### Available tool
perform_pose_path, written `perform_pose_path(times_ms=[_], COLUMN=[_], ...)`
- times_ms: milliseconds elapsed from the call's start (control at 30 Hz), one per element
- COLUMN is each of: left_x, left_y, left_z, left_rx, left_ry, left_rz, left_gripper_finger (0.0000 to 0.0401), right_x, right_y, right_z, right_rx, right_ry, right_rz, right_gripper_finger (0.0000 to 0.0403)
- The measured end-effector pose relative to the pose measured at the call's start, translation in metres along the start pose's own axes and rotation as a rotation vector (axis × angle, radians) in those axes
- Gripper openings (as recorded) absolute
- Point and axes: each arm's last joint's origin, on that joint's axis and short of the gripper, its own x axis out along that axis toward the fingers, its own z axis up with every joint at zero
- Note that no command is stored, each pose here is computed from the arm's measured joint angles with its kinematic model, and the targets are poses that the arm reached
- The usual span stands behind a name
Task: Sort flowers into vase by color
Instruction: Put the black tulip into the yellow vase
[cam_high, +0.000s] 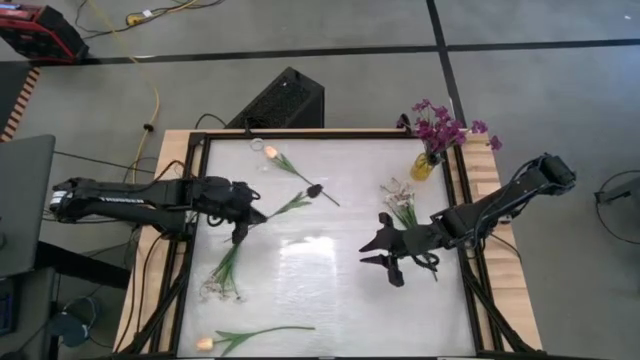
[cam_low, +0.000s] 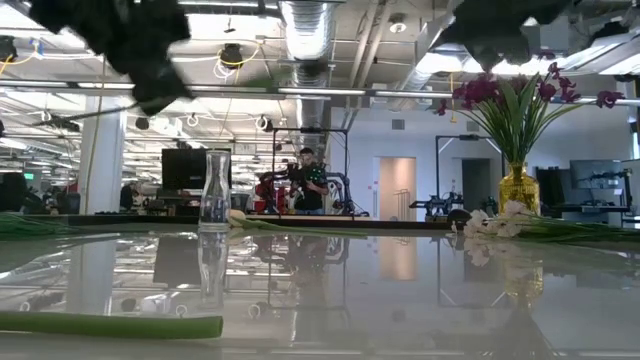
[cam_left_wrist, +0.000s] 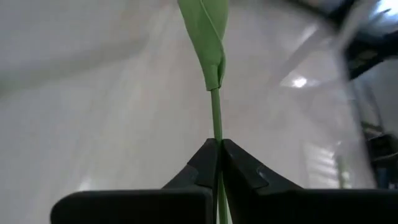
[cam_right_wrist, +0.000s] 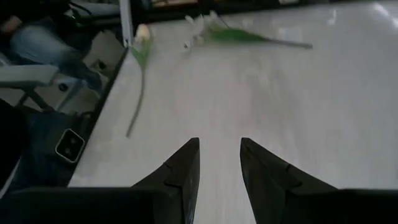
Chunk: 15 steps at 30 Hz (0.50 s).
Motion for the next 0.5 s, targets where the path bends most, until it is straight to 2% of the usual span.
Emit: perform_pose_path(times_ms=[233,400,500], left_x=[0.011,0.029,0.042], left_y=[-0.024,-0.034,-0.037], left_z=[0.031,0.045,0.049], left_rx=[0.309,0.431,0.47], left_ry=[-0.318,-0.482,-0.544], left_rz=[-0.258,-0.391,-0.47], left_gripper_finger=[0.0002,0.0002,0.0002], right_x=[0.014,0.035,0.047], right_y=[-0.002,-0.015,-0.024], right_z=[0.018,0.03,0.045], right_rx=[-0.085,-0.227,-0.277], right_ry=[-0.19,-0.353,-0.448], right_rz=[0.013,-0.03,-0.017], right_gripper_finger=[0.0149,0.0167,0.0179])
